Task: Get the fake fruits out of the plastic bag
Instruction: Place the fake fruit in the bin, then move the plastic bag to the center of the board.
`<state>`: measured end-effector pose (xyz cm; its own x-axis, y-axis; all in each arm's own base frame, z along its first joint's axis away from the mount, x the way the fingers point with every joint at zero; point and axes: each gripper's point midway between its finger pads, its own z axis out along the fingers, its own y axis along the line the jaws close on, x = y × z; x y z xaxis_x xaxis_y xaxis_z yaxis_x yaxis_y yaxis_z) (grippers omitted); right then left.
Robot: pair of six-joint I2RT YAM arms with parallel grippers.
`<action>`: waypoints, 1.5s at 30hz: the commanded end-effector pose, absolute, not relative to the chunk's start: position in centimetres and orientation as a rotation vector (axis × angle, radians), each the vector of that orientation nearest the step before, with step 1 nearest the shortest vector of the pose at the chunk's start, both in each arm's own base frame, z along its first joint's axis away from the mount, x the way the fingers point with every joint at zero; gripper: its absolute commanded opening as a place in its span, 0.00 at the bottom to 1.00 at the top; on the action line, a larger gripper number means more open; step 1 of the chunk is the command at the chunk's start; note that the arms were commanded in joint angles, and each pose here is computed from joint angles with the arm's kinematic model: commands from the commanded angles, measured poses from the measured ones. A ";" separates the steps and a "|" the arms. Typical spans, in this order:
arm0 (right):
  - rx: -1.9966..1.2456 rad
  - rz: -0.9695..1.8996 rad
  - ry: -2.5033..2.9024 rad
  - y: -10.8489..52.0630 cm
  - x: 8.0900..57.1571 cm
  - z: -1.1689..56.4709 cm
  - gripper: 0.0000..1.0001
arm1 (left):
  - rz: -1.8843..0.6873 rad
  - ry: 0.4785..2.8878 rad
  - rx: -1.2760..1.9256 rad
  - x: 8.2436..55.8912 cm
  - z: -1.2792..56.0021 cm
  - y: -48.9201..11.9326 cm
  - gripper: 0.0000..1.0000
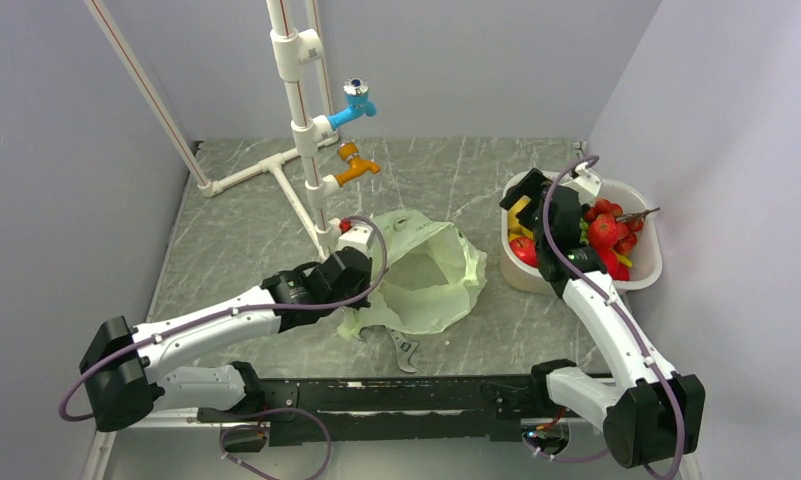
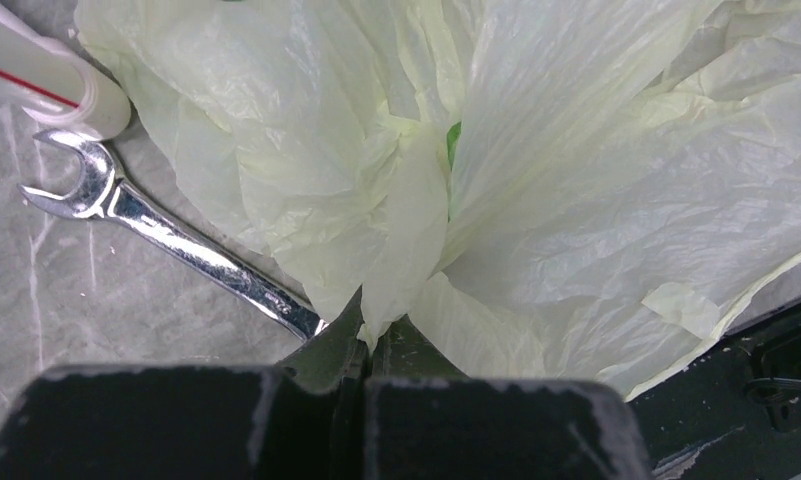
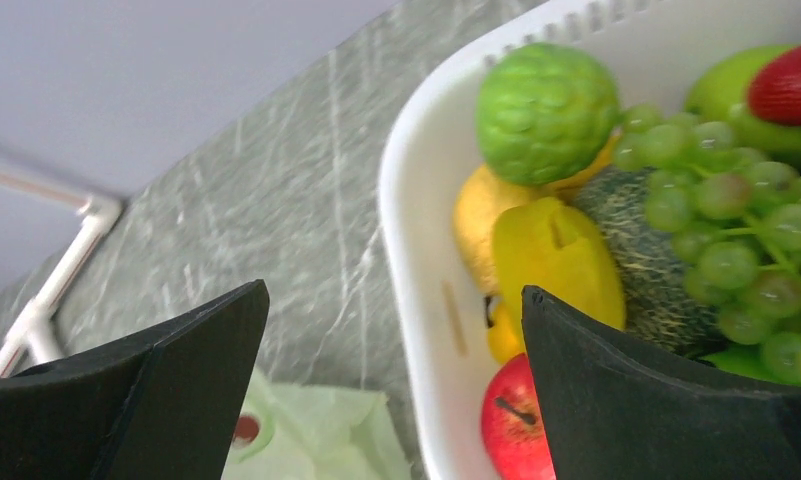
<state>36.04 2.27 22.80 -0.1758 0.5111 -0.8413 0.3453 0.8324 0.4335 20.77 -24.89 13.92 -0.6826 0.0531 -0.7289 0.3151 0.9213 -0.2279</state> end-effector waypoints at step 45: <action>0.051 0.758 1.937 25.6 44.6 16.1 0.83 | -0.603 2.117 0.333 19.0 23.7 -19.8 0.99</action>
